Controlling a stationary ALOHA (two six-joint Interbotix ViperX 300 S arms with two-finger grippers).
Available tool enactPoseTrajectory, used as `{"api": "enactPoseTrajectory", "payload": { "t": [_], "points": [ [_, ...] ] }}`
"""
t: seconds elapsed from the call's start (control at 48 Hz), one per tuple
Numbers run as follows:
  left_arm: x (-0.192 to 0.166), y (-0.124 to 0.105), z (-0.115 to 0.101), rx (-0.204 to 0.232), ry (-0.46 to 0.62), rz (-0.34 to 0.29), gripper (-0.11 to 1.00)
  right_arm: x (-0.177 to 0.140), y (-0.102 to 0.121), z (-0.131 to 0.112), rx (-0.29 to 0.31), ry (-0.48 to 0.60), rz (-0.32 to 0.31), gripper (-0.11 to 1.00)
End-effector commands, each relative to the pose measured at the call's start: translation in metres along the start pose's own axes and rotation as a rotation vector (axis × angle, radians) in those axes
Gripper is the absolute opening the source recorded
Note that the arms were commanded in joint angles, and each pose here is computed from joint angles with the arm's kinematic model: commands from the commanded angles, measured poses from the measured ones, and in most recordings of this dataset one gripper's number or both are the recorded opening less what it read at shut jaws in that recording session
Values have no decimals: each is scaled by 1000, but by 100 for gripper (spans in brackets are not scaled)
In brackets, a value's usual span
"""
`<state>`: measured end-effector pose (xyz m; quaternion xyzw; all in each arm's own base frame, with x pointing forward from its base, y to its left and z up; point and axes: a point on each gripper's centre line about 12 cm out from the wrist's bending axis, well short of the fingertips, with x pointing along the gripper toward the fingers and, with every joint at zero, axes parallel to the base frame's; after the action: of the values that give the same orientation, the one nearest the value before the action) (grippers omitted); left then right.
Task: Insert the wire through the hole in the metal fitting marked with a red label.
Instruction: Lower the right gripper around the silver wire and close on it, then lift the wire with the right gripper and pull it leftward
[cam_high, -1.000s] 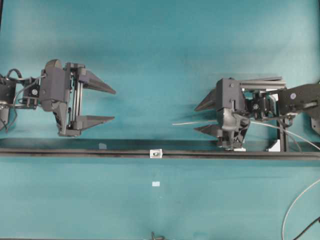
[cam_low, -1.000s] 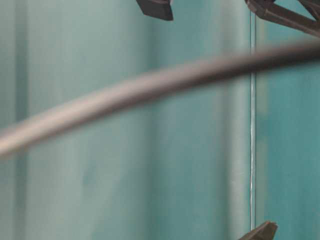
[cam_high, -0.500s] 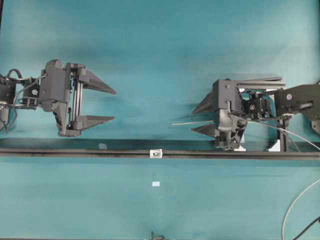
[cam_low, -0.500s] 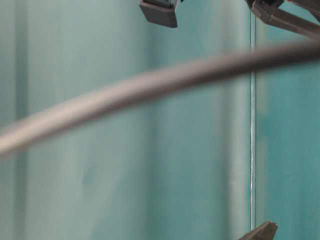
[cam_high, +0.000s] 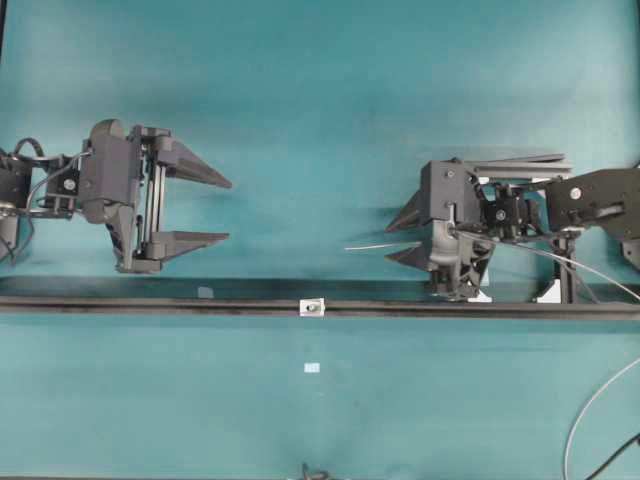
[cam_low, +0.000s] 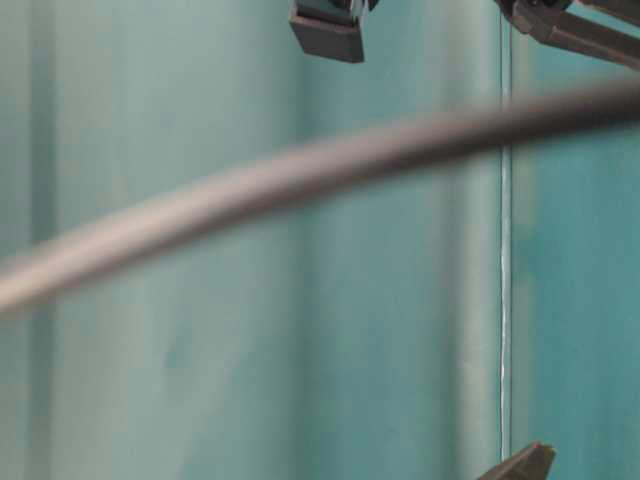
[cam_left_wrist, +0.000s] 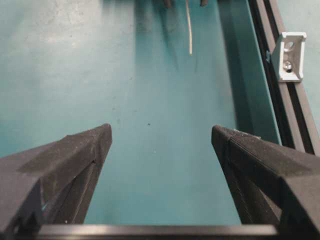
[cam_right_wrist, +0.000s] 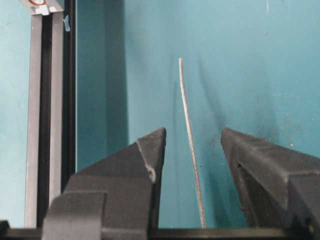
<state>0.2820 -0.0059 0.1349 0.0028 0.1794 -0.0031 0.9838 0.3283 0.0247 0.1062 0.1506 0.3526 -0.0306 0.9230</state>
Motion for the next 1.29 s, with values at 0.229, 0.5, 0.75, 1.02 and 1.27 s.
{"api": "enactPoseTrajectory", "payload": {
  "t": [0.229,0.5,0.75,1.02,1.27],
  "points": [
    [1,-1,5,0,-18,-4,62,-1,4,10,1,-28,12,50],
    [1,-1,4,1,-15,-5,62,-1,3,8,-1,-24,10,9],
    [1,-1,4,0,-14,-4,62,-2,2,5,-1,-21,9,-1],
    [0,-1,4,0,-15,-4,62,-2,3,8,-4,-58,21,-1],
    [-3,-1,12,0,-41,-3,61,-9,5,18,-27,-91,32,-1]
  ]
}}
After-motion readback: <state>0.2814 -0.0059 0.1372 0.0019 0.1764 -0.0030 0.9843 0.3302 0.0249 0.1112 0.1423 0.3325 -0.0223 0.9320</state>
